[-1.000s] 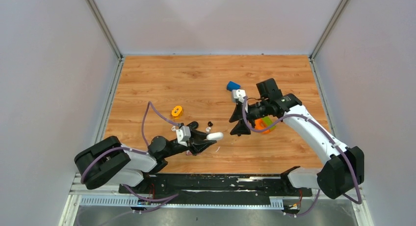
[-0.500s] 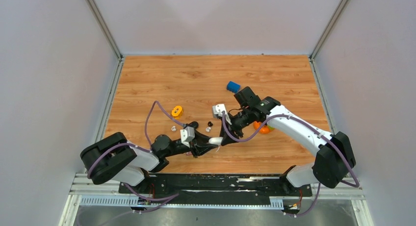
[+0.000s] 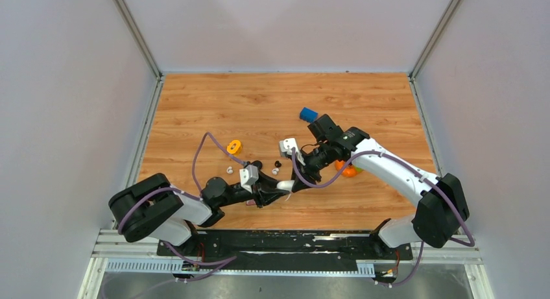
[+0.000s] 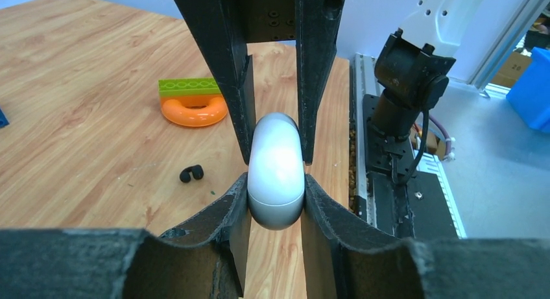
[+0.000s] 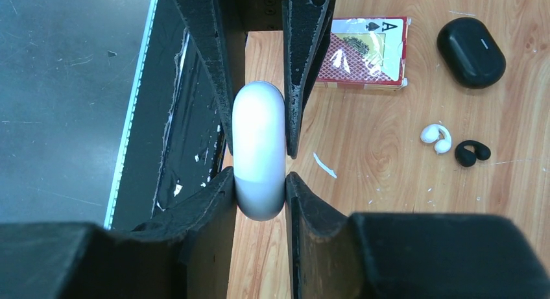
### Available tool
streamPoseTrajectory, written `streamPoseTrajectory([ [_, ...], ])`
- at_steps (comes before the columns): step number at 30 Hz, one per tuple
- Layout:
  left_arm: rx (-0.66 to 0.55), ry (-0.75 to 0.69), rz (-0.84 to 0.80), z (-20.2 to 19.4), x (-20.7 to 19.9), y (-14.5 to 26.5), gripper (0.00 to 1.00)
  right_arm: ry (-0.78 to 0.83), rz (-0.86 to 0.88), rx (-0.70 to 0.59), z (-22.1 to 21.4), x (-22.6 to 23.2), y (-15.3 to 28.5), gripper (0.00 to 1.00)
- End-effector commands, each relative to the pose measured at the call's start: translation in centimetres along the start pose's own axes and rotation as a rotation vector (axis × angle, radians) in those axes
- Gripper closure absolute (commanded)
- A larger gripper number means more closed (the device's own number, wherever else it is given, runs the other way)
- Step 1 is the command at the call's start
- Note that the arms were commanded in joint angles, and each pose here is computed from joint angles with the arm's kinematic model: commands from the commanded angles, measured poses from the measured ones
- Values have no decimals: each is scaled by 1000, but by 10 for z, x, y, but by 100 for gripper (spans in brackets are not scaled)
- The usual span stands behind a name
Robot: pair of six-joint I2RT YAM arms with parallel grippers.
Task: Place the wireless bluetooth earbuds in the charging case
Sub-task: Open the charging case.
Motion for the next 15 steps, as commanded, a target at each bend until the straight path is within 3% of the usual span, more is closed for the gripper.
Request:
streamPoseTrajectory([
  [1, -123, -39, -21, 31, -1, -11, 60, 76, -37, -39, 22, -3, 8, 85],
  [15, -111, -27, -17, 27, 0, -12, 52, 91, -55, -40, 23, -2, 12, 86],
])
Point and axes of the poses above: each gripper's point midway between its finger pads, its own y axis back along the fingers, its own x axis along the line the jaws close on, z = x × y, the point moved 2 cm from there along y, back along the fingers, and after that the axes turned 6 degrees about -y, right-handed, at the moved point
